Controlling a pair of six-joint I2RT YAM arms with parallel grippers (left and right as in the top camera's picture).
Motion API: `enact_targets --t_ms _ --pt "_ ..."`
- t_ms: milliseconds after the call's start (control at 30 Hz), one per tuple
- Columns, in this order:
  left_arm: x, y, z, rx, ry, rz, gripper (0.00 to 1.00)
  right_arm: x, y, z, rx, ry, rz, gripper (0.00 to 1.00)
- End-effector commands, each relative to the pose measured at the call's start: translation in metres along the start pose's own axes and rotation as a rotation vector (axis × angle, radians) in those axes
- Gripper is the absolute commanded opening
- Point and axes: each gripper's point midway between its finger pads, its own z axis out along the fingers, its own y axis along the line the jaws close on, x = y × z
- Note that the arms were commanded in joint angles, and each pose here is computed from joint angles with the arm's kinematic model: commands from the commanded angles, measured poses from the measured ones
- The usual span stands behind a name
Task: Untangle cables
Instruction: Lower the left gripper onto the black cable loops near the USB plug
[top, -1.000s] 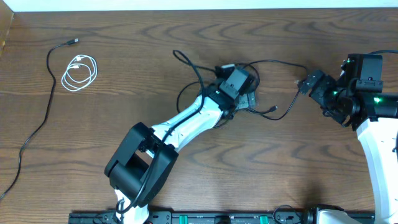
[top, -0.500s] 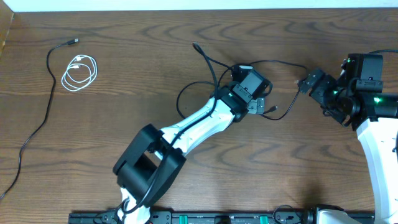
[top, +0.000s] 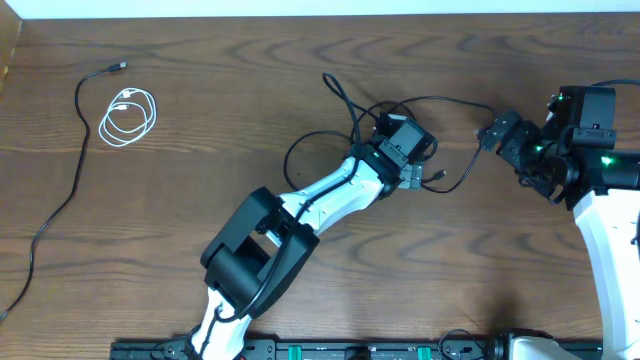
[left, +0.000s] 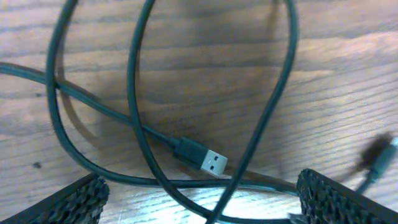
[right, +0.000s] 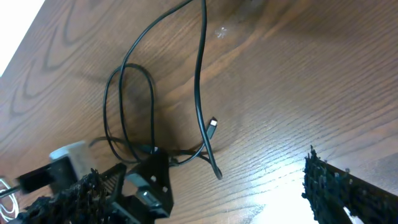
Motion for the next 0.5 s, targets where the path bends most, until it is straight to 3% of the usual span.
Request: enact_targets --t_ms 0,467 --pt "0.005 0.002 0.015 -0.028 0.012 0.023 0.98 -0.001 0.003 -0.006 -0.013 -0.012 -0.022 0.99" --pt "0.007 0.010 0.030 -0.075 -0.003 0.003 0.98 0.000 0.002 -0.006 -0.007 -0.005 -0.021 0.99"
